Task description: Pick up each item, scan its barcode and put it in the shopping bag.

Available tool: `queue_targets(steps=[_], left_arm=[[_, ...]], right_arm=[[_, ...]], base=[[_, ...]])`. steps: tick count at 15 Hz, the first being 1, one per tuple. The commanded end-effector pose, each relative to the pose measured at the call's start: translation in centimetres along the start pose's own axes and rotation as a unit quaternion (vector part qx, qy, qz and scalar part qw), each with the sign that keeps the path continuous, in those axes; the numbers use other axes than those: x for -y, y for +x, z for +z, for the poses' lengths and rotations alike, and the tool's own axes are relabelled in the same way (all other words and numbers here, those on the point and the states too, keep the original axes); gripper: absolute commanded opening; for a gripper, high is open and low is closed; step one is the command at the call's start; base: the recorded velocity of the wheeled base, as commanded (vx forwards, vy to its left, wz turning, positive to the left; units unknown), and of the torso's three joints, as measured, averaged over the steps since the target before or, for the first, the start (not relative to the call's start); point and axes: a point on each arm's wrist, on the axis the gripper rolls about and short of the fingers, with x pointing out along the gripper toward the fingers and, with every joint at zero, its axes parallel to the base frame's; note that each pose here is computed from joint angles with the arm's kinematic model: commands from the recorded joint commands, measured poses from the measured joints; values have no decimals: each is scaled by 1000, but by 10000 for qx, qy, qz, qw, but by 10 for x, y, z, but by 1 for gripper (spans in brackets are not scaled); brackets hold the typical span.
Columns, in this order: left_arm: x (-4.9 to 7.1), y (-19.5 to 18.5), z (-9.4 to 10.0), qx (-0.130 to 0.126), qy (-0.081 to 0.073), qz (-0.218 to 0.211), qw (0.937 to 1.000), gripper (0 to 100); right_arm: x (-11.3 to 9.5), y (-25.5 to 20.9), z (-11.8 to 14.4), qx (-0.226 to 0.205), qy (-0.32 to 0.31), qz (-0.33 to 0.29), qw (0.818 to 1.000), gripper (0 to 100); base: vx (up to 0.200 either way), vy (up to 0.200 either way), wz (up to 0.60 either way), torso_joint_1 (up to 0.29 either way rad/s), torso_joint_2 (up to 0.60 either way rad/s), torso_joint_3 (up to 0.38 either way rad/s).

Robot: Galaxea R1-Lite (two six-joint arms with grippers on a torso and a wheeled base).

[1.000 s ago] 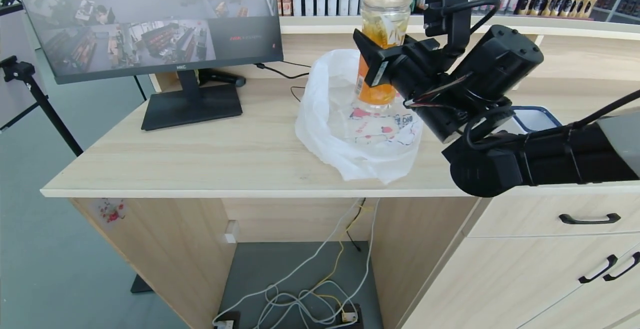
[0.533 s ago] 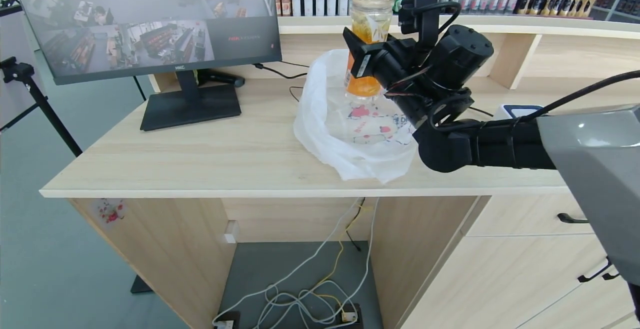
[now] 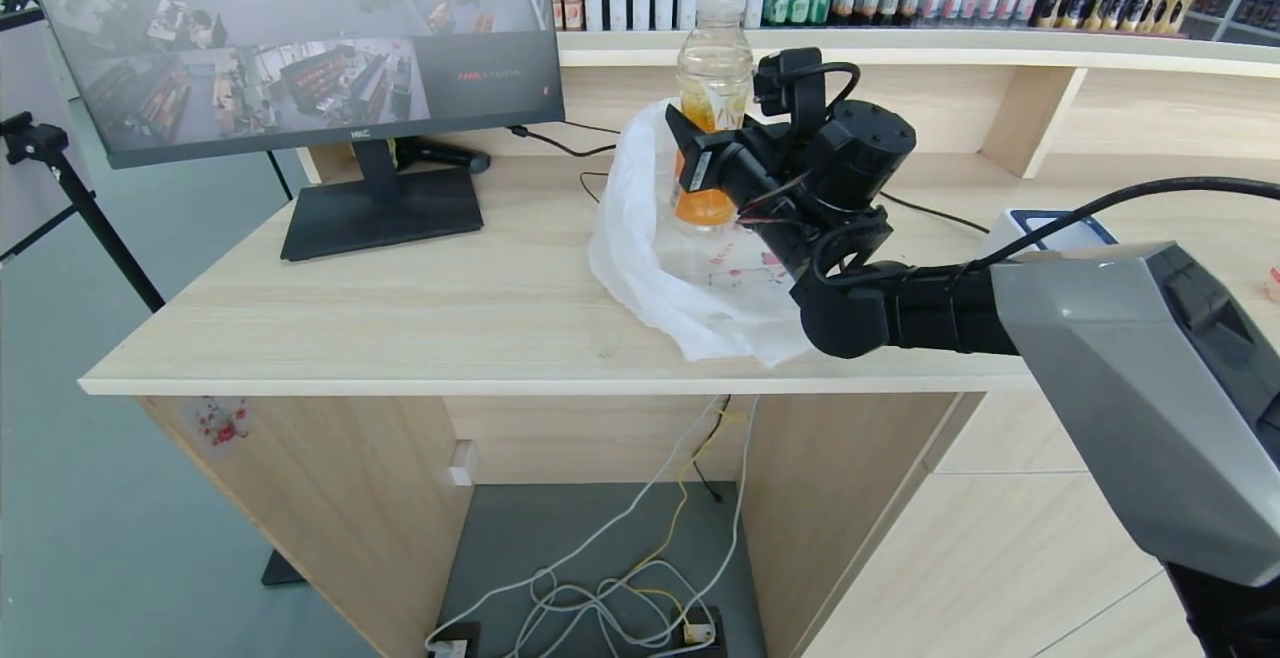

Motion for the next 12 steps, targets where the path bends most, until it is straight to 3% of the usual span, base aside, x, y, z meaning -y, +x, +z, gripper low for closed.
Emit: queue_targets(steps=[1, 12], left_arm=[[0, 0, 0, 2, 0, -3, 10000, 100], [0, 0, 0, 2, 0, 5, 10000, 100]], right_arm=[[1, 0, -9, -77, -8, -15, 10000, 0], [-1, -2, -31, -338, 109, -21, 9994, 0]], base=[[0, 0, 0, 0, 0, 0], [0, 0, 0, 0, 0, 0]])
